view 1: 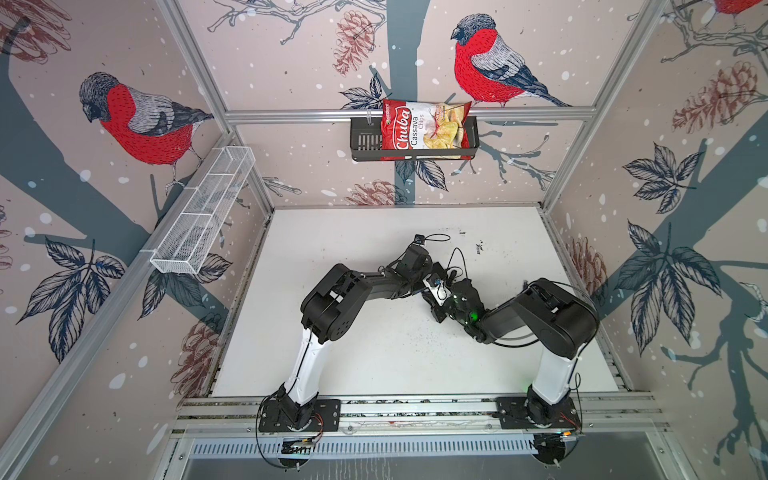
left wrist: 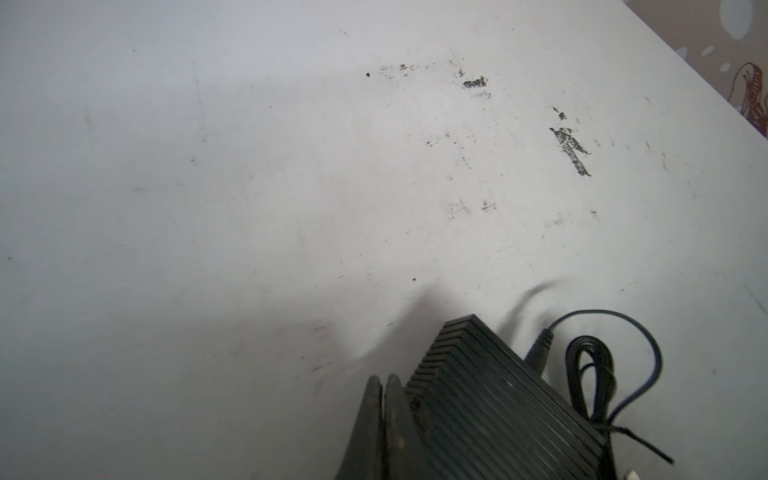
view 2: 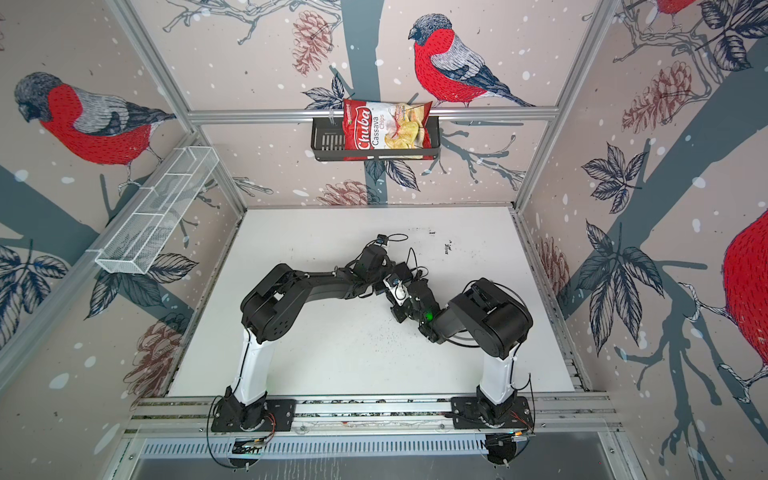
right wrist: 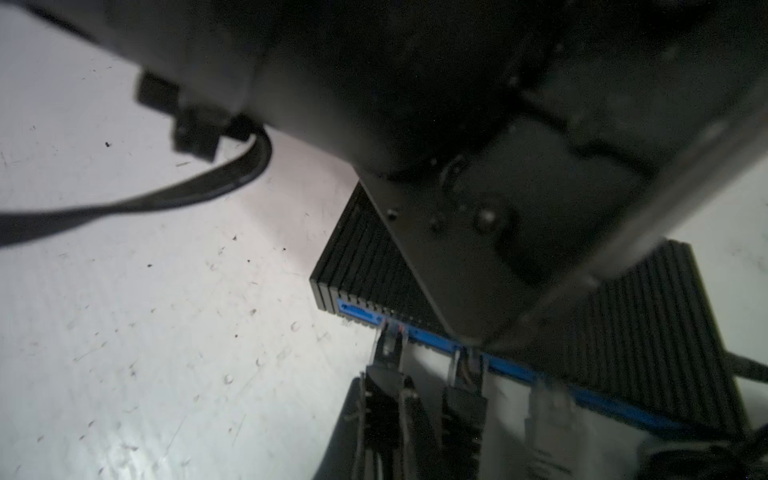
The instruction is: Insert the plug into the switch port
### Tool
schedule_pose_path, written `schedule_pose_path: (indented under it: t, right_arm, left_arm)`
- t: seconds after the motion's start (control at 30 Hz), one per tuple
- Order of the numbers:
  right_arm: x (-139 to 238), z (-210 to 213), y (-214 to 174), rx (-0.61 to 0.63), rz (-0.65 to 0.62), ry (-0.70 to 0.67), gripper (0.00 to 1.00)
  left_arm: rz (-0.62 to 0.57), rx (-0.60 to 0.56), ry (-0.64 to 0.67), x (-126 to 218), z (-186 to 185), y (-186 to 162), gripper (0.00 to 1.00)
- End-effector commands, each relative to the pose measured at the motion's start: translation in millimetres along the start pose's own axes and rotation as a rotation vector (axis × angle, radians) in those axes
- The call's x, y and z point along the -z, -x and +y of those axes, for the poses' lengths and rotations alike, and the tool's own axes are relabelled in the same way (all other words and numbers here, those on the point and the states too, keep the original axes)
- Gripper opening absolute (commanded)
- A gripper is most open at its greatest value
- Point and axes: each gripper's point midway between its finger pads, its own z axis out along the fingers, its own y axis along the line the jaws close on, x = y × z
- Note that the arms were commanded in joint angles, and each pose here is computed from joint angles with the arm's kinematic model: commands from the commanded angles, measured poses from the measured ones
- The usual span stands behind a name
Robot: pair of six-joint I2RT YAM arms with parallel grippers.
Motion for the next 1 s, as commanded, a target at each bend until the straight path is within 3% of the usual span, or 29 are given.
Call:
schedule_pose_path:
  t: [0.0, 0.23, 0.43, 0.67, 0.7, 0.73, 0.97]
  right_arm:
    - [-0.3, -22.0, 32.6, 0.002, -0.114, -0.114, 0.01]
    - [11.2, -8.8, 22.1, 0.033, -0.099, -0.052, 0.00]
    - [20.2, -9.2, 22.8, 0.045, -0.105, -0.056, 0.00]
    - [29.2, -7.9, 28.0, 0.047, -0.135, -0.045, 0.01]
    - [30.0, -8.2, 27.6, 0.044, -0.137, -0.046, 0.00]
    - [30.7, -8.9, 27.8, 0.040, -0.139, -0.048, 0.00]
    - [30.8, -10.2, 27.4, 0.028, -0.150, -0.050, 0.01]
  left_arm:
    - [0.650, 0.033, -0.085, 39.7, -7.5, -166.9, 0.00]
    - [0.589, 0.053, -0.071, 37.1, -3.7, -140.0, 0.00]
    - [0.485, 0.101, -0.081, 41.0, -0.5, -89.6, 0.31]
    - [0.416, 0.162, -0.142, 54.4, -1.3, -52.9, 0.57]
    - [0.409, 0.181, -0.151, 57.0, -0.7, -51.2, 0.67]
    - [0.400, 0.203, -0.167, 60.1, 0.0, -50.0, 0.96]
    - [0.334, 0.282, -0.257, 78.0, -9.0, -25.9, 0.97]
